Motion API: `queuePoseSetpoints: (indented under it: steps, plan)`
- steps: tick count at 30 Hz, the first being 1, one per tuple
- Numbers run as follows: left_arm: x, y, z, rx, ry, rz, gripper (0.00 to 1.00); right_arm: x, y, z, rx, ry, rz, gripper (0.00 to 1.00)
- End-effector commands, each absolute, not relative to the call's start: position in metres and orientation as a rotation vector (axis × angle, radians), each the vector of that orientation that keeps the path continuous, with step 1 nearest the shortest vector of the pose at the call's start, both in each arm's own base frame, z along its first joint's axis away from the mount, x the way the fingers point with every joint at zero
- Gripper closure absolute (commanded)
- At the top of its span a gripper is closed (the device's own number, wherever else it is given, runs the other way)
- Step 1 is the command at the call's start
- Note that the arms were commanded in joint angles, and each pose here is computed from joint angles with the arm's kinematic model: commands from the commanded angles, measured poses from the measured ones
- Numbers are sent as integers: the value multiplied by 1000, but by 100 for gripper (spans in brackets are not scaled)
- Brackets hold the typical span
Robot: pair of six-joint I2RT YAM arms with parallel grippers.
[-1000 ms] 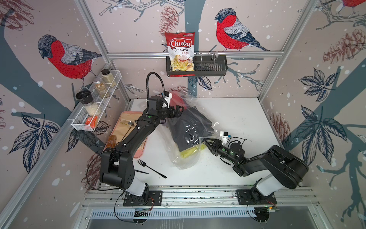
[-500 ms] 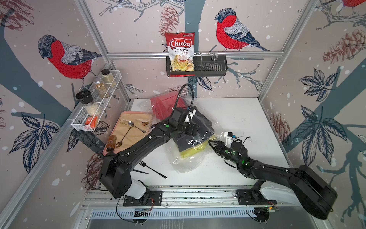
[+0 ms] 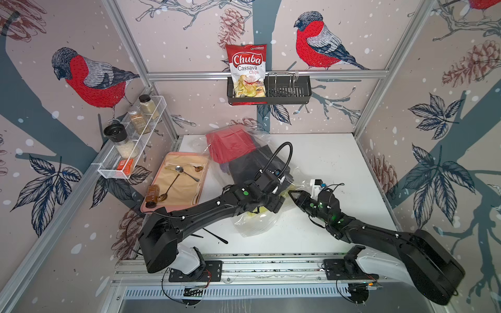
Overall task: Take the trousers out of the vacuum bag
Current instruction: Adjust the vacuum bag at the center of the board, then open the vacuum bag at the center of the board.
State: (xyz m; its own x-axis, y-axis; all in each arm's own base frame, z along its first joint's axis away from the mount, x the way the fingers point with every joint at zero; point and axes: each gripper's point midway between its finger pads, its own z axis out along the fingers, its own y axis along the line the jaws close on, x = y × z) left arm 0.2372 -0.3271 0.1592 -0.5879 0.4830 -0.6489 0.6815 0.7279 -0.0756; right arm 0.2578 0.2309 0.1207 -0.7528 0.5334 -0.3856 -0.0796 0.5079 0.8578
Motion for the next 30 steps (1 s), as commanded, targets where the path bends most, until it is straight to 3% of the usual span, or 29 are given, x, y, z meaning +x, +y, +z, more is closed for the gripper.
queuePoseSetpoints:
  steps: [1,11,15,28,30]
  plan:
    - [236,-334,157,832,2304,-404,16,260,232,125,357,2112,1252,55]
    - [236,-346,136,786,2324,-306,16,259,233,124,357,2117,1279,55]
    - [250,-348,132,713,2324,-231,26,255,232,124,355,2111,1297,55]
    - [268,-371,146,732,2282,-205,95,238,221,133,328,2048,1365,48]
    - [271,-370,157,728,2262,-193,100,234,221,137,300,2034,1382,48]
